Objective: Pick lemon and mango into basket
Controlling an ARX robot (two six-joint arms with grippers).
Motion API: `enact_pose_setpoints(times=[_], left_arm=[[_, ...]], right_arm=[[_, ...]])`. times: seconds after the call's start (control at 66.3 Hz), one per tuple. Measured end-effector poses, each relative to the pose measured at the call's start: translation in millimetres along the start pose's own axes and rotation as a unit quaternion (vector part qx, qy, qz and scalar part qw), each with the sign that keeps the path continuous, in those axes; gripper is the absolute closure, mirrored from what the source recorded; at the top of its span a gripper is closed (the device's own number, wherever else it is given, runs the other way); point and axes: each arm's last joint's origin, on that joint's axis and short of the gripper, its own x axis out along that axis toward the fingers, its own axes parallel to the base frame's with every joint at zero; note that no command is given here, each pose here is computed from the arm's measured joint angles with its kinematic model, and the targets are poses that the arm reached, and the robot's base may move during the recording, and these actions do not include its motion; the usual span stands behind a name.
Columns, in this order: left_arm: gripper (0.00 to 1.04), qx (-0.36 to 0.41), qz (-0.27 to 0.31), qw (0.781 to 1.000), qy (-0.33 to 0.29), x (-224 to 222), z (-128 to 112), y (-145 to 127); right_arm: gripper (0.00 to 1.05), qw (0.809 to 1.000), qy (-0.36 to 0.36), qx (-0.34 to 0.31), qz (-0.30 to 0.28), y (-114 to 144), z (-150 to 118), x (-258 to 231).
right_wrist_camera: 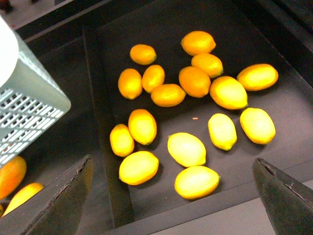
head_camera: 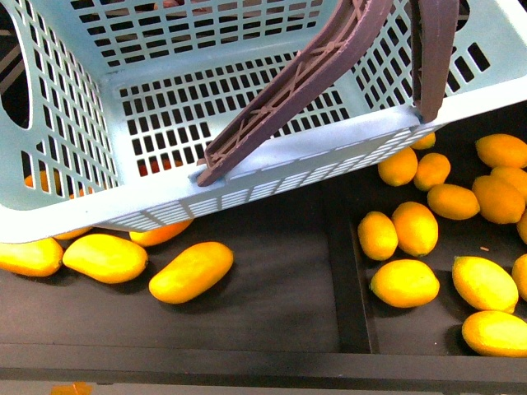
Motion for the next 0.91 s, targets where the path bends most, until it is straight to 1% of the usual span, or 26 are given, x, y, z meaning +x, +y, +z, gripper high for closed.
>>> enact_pose_setpoints(times=[0.091,0.166,0.317,0.498,0.588,0.649,0.694,0.785,0.905], left_arm=[[0.90,-0.001,0.002,1.000,-0.002,0,0,0],[0.90,-0.001,0.003,1.000,-0.004,0,1,1],[0.90,-0.002,0.004,1.000,-0.004,0,1,1],[0.90,-0.002,0.002,1.000,-0.003,0,1,1],[0.90,-0.002,0.002,1.000,-0.003,0,1,1],[0.90,-0.002,0.003,1.000,-0.004,0,1,1],[0.90,-0.002,0.003,1.000,-0.004,0,1,1],[0.90,-0.002,0.003,1.000,-0.003,0,1,1],[0.90,-0.002,0.003,1.000,-0.003,0,1,1]], right_arm=[[0.09,1.000,-0.016,0.010,-0.023,-12,12,15],[0.09,0.999,-0.018,0.005,-0.041,-23,17,34],[0.09,0.998,0.001,-0.015,-0.061,-42,16,76],[0.09,0.995,0.065,-0.044,-0.066,-63,2,137],[0.09,0.986,0.131,-0.064,-0.076,-73,-19,180],[0.09,0.981,0.158,-0.088,-0.074,-71,-29,206],[0.09,0.979,0.165,-0.102,-0.068,-69,-32,217],[0.09,0.974,0.172,-0.137,-0.054,-60,-30,239],[0.09,0.967,0.177,-0.176,-0.047,-56,-23,261]])
